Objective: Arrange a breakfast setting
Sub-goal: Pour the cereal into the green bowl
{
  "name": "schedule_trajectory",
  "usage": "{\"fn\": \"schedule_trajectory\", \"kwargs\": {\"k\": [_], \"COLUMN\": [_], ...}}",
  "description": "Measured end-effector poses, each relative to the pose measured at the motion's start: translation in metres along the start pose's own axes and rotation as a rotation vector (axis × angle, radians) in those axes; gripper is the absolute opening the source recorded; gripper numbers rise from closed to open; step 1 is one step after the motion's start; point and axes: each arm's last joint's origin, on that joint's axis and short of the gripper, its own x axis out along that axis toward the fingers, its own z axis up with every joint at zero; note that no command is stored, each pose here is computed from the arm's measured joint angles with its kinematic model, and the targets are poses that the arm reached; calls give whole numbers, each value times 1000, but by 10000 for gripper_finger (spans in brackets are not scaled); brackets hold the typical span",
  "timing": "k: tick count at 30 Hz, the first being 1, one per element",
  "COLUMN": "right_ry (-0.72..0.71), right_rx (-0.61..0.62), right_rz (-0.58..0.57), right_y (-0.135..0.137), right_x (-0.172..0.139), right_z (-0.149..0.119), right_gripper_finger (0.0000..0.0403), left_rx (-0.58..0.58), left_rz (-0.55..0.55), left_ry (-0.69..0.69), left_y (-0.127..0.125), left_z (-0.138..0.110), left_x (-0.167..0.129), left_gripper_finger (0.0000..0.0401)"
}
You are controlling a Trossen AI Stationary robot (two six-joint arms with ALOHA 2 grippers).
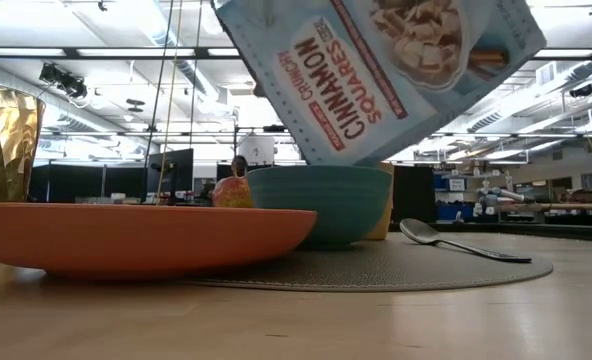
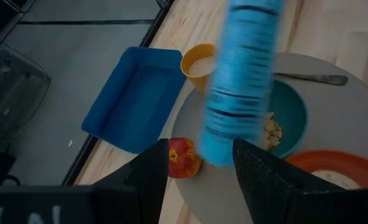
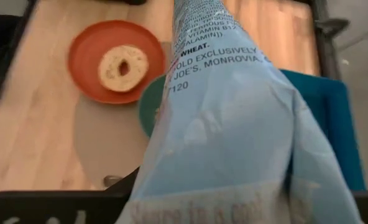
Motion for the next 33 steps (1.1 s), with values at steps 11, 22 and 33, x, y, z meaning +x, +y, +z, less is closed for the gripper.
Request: {"fn": "schedule_trajectory", "kwargs": {"k": [11, 22, 33], "right_ry": [-18, 8, 11], "right_rx": [-24, 11, 2], "right_rz": [14, -16, -9], "right_y": [7, 9, 11], "right_x": [-2, -5, -6], "right_z": [1, -2, -3], "right_gripper_finger": [132, 132, 132], "left_rx": [4, 5, 6], "left_rz": [-12, -23, -22], "left_ry": [8, 18, 20], "left_y": [0, 0, 0], "left_z": [0, -1, -1], "left_x": [0, 0, 0], "left_gripper_finger": [188, 188, 188]}}
